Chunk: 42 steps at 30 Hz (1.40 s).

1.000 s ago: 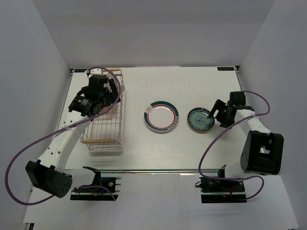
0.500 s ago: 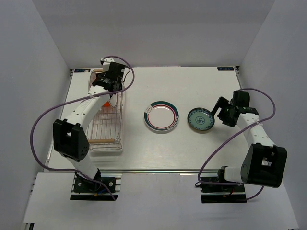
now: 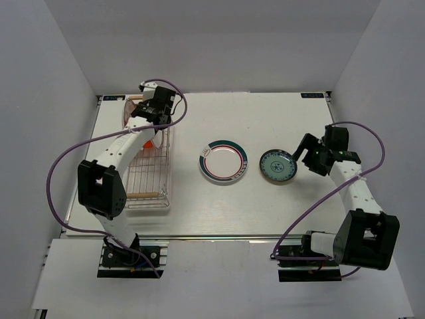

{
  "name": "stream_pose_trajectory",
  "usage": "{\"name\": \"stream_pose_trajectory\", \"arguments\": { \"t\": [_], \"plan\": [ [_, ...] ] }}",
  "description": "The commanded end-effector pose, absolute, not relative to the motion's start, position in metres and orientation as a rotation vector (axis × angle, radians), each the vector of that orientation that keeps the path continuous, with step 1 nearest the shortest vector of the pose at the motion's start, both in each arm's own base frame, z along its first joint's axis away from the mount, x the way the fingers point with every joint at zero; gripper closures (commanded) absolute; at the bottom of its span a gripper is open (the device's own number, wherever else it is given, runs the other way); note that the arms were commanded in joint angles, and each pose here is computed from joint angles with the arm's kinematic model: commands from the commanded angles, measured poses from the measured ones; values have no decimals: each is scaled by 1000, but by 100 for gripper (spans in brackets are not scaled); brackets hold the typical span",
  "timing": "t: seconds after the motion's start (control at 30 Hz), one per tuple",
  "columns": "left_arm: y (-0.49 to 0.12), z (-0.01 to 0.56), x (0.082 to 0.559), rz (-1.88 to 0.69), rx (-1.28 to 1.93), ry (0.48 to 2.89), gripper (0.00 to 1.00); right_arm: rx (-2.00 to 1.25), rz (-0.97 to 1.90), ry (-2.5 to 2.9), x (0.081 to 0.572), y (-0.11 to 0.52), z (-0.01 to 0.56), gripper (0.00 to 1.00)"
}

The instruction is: Unload the plates from the dish rack

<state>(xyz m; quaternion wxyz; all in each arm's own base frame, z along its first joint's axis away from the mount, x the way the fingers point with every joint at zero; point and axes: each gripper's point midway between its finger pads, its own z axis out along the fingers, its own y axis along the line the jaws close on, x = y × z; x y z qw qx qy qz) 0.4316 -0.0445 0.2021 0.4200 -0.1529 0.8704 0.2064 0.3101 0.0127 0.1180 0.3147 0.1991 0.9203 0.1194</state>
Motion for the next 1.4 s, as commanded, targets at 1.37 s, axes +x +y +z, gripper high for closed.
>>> {"name": "stream_pose_trajectory", "arguments": {
  "t": [1.37],
  "plan": [
    [-244,347,313,-1036,491,1767,100,-341,1125,1804,290,142,281,11]
  ]
}}
